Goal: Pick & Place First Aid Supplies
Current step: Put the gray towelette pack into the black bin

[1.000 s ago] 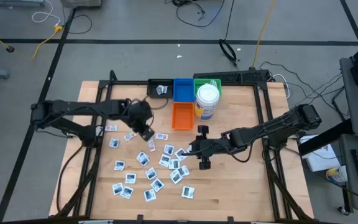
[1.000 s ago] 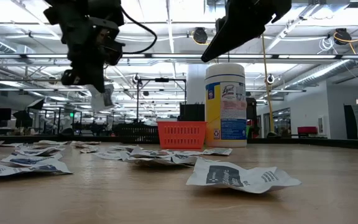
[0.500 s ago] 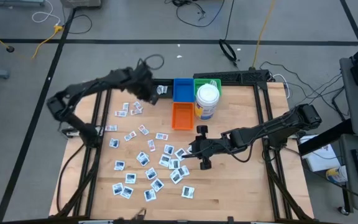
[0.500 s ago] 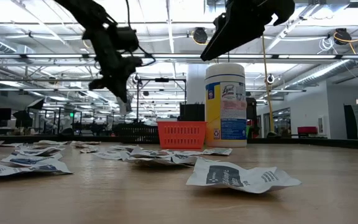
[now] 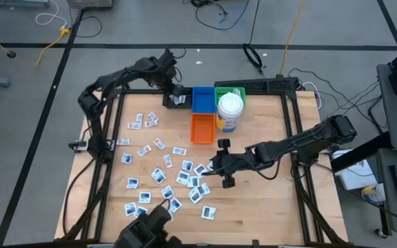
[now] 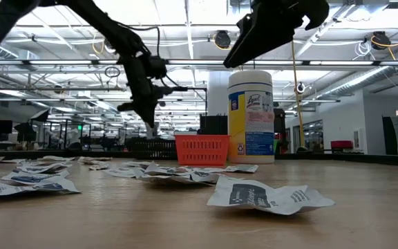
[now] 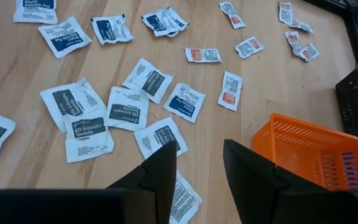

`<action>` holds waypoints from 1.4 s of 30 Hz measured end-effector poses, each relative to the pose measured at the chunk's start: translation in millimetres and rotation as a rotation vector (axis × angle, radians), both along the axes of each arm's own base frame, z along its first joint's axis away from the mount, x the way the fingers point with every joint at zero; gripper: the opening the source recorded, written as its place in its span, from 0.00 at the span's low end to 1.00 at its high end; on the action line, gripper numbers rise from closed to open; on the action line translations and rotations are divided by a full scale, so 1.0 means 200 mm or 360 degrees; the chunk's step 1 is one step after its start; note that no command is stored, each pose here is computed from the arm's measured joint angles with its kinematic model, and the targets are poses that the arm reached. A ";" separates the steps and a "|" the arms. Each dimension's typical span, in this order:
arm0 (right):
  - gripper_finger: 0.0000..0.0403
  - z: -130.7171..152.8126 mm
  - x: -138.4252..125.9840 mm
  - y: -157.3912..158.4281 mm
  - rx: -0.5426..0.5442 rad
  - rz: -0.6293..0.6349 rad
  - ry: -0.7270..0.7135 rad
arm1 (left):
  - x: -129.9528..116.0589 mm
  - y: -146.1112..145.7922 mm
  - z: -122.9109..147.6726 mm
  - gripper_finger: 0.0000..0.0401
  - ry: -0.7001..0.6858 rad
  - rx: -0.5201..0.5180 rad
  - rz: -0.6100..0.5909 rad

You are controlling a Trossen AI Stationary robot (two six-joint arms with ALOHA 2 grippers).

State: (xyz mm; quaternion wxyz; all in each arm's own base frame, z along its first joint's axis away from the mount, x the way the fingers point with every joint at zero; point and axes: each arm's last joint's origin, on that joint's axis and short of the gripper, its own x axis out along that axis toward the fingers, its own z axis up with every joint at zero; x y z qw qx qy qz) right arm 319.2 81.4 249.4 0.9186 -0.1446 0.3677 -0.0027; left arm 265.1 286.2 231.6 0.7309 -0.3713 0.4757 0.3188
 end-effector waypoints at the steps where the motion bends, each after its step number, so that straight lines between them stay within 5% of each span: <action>1: 0.31 0.00 0.00 0.00 -0.0001 0.0000 0.0003 | 0.01 0.00 -0.03 0.00 0.0016 -0.0017 -0.0008; 7: 0.31 0.00 0.00 0.00 -0.0001 -0.0001 0.0001 | 0.06 0.01 -0.17 0.00 0.0133 -0.0067 -0.0024; 14: 0.31 0.00 0.00 0.00 0.0002 -0.0005 0.0004 | 0.08 0.02 -0.19 0.03 0.0175 0.0040 0.0006; 23: 0.31 0.00 0.00 0.00 0.0004 -0.0008 0.0004 | 0.08 0.01 -0.17 0.33 0.0134 0.0032 -0.0065; 34: 0.31 -0.01 -0.01 -0.01 -0.0015 0.0000 0.0037 | 0.10 -0.23 0.17 0.52 -0.0301 0.0282 -0.0529; 42: 0.33 -0.01 -0.01 -0.01 0.0019 -0.0035 0.0039 | -0.03 -0.63 0.20 0.52 -0.0828 0.0431 -0.0628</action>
